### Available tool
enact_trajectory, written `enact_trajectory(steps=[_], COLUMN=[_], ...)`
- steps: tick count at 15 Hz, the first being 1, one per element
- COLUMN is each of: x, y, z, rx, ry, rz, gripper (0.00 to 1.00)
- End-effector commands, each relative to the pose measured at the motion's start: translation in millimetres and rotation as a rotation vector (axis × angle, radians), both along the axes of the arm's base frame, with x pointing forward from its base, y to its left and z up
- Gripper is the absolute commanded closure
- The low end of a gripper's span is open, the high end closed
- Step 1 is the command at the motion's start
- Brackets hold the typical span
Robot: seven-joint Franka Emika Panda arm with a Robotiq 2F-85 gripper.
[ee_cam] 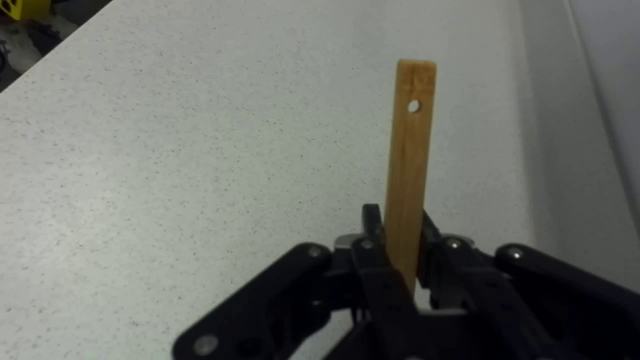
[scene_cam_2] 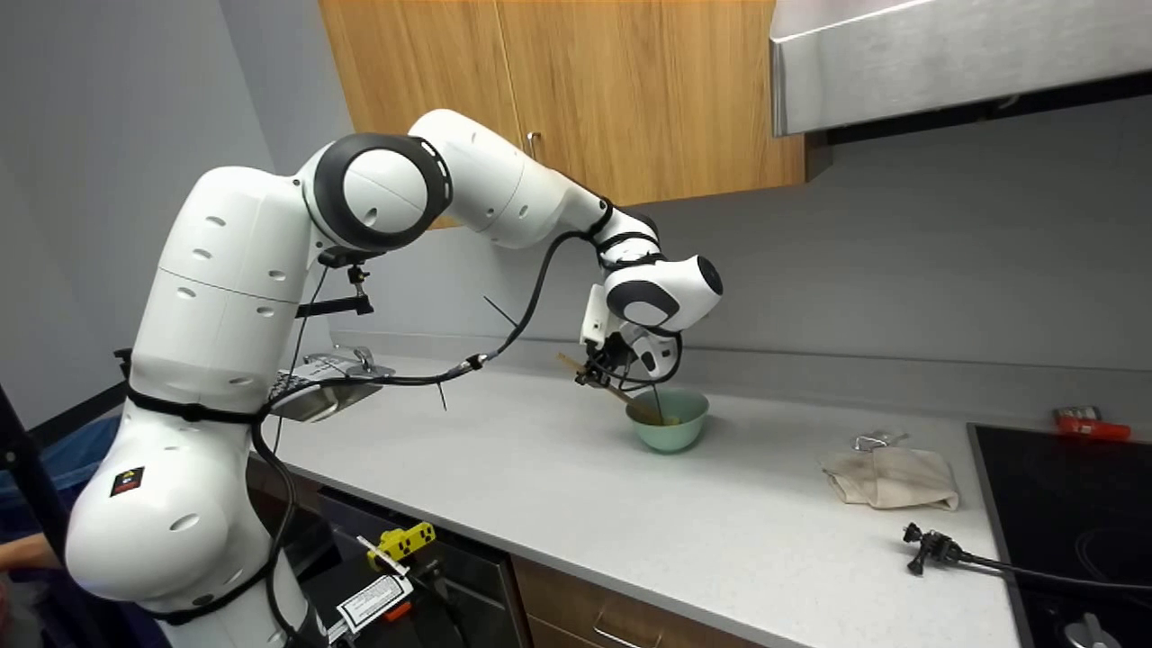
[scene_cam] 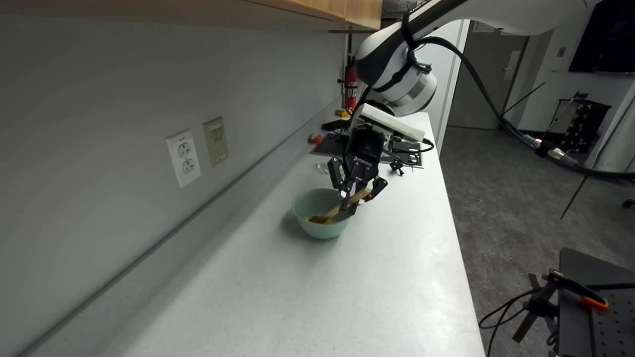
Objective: Stir the contents in the green bow using the spatula
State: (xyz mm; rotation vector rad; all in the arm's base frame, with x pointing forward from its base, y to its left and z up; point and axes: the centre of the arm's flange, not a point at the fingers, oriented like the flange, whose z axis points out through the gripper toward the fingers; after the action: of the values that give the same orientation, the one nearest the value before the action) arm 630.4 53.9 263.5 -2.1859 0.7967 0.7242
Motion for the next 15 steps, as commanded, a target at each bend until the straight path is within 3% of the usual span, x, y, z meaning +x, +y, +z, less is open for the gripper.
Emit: enact_trajectory(steps=[1,7,13,15], x=[11,12,4,0], y=[-11,-11,17,32], z=[-17,-14,10,18], rx=[0.01,-0.043,-0.257,-0.24], ry=[0.035,-0.033,-0.195,-0.211], rz=[-0.038,-0.017,0.13,0.166], gripper=[0.96,0.96,0.96,0.96])
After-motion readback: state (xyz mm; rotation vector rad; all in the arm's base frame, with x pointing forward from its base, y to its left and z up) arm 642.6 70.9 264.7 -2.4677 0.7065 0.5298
